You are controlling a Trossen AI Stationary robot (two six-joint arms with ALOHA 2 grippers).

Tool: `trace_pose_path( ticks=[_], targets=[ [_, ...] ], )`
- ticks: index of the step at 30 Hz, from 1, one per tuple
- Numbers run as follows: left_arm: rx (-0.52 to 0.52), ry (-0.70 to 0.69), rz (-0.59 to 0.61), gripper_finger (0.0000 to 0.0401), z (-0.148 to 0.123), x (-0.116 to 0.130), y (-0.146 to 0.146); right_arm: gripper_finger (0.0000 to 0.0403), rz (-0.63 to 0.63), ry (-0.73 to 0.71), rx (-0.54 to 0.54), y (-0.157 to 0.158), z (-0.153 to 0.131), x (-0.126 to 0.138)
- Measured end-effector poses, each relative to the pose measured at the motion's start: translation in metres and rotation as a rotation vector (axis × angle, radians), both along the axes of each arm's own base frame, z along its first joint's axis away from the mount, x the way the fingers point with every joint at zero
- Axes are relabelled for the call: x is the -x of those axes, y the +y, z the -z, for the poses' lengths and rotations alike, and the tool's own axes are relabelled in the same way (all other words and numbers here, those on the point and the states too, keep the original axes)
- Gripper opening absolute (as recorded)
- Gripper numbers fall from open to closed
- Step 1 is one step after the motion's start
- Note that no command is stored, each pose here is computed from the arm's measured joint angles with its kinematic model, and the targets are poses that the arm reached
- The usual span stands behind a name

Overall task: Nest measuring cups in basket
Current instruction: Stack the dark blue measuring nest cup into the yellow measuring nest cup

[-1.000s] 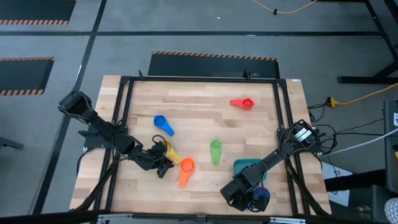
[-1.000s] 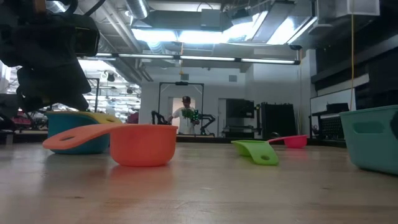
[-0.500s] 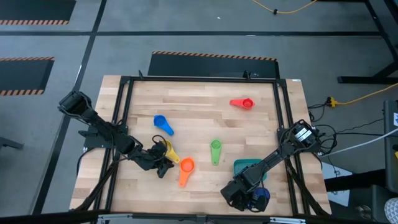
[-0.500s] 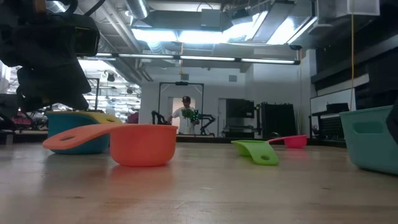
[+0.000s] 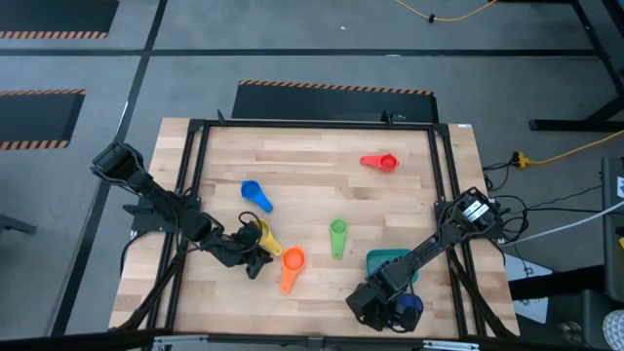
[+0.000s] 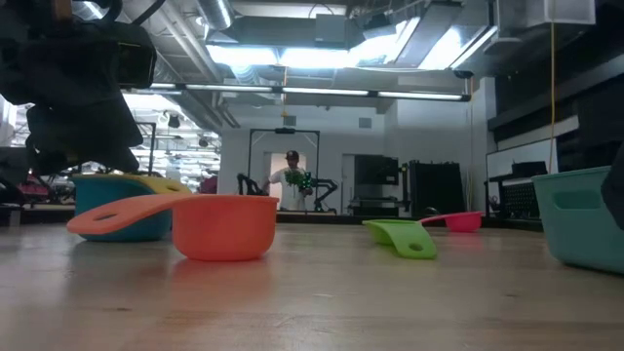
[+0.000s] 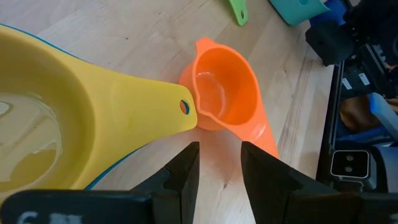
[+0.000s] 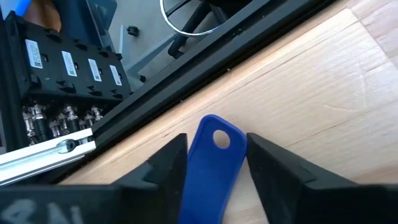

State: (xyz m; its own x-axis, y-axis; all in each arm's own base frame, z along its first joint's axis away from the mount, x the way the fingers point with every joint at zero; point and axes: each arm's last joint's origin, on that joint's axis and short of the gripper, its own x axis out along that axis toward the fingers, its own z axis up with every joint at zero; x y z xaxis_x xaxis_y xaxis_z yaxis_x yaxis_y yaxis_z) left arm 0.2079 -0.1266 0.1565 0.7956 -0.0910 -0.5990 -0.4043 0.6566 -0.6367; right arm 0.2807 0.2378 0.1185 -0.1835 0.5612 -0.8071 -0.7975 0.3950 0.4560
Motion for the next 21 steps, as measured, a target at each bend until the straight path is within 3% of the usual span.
trace_pose_path(
  ticks=[7, 21],
  targets=[
    [0.0, 0.0, 0.0, 0.0111, 0.0, 0.0, 0.0, 0.0096, 0.002, -0.006, 0.004, 0.0, 0.0004, -0.0004],
    [0.0, 0.0, 0.0, 0.0111, 0.0, 0.0, 0.0, 0.0049, -0.001, 0.008, -0.007, 0.0, 0.0005, 0.0002]
  ],
)
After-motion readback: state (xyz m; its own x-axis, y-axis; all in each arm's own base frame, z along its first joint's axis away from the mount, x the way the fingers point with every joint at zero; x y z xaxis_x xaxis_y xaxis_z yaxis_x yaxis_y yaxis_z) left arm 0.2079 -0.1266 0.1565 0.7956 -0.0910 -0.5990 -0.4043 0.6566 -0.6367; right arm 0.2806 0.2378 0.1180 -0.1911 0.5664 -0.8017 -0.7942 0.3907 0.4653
